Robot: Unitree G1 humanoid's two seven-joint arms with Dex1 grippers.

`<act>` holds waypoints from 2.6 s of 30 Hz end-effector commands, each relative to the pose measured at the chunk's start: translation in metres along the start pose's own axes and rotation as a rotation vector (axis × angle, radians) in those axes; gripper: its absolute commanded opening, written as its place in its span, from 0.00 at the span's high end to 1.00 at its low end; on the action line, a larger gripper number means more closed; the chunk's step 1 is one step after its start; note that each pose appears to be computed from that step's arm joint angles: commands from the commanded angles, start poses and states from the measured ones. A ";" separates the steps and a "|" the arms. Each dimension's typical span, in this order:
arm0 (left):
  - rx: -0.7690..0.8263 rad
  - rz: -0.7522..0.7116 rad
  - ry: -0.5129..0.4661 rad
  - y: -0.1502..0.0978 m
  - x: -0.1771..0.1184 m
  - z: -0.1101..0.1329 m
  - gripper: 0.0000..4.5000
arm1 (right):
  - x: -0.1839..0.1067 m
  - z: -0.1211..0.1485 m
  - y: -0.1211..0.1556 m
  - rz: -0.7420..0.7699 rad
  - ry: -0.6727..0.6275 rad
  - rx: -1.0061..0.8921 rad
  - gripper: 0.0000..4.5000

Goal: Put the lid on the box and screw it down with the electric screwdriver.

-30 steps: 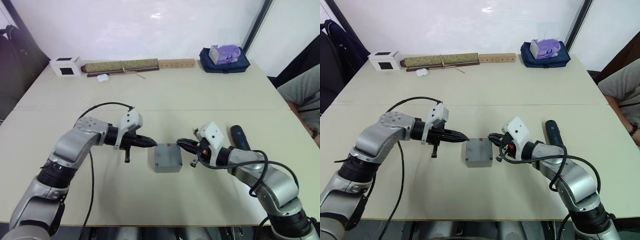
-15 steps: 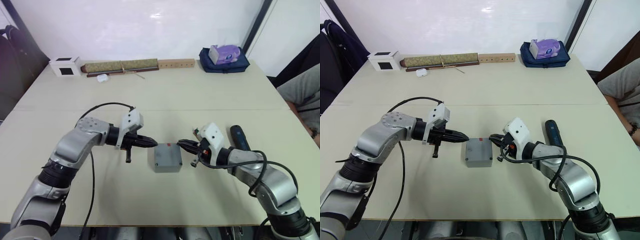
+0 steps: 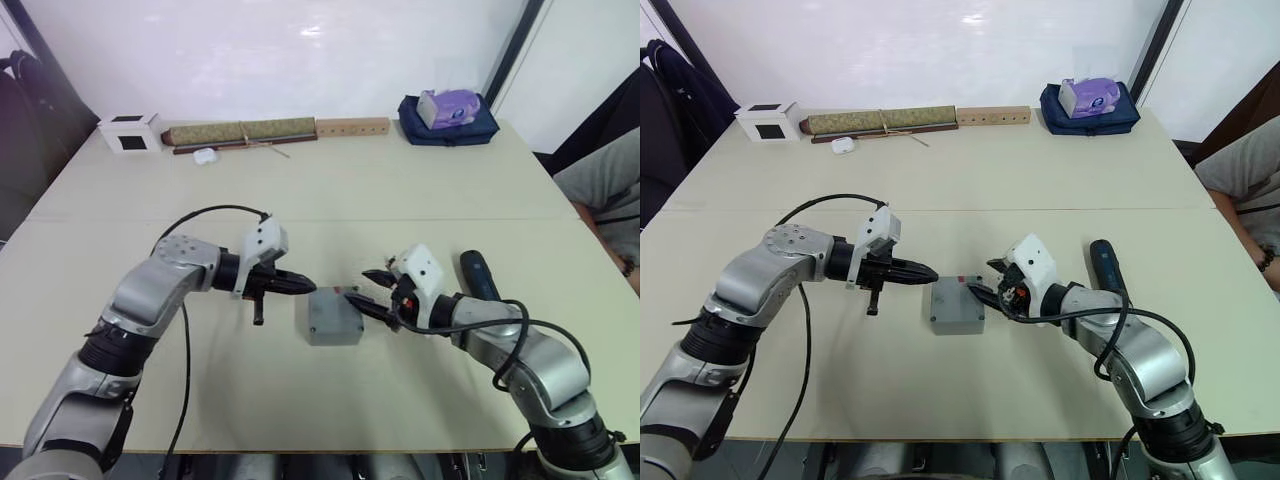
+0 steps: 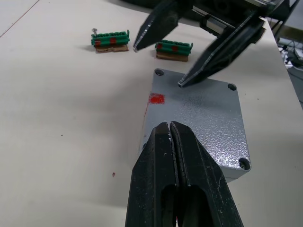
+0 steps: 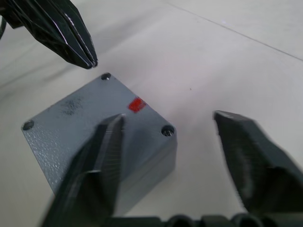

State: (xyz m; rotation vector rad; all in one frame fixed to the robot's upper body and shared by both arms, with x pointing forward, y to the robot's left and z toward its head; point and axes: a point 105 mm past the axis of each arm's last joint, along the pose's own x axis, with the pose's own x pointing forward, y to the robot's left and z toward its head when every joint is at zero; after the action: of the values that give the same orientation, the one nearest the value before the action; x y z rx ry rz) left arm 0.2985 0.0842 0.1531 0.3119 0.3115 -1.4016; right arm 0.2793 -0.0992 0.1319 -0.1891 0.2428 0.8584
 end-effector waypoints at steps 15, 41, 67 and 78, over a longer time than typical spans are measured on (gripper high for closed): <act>0.235 -0.204 -0.110 -0.026 0.026 0.055 1.00 | -0.146 0.003 -0.115 -0.565 0.367 0.336 0.01; 0.245 -0.175 -0.120 -0.046 0.038 0.044 1.00 | -0.125 -0.063 -0.103 -0.281 0.782 0.531 0.01; 0.179 -0.004 -0.016 0.004 -0.005 0.029 1.00 | -0.088 0.110 -0.094 -0.158 -0.374 0.116 0.59; 0.209 -0.082 0.029 -0.011 0.011 0.023 1.00 | -0.017 0.108 -0.004 0.002 -0.553 0.135 0.59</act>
State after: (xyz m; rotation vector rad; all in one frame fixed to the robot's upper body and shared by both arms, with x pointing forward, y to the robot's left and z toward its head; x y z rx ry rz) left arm 0.2934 0.0643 0.1639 0.4592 0.2316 -1.5051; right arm 0.2932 -0.0839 0.2128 0.2157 -0.0662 0.8765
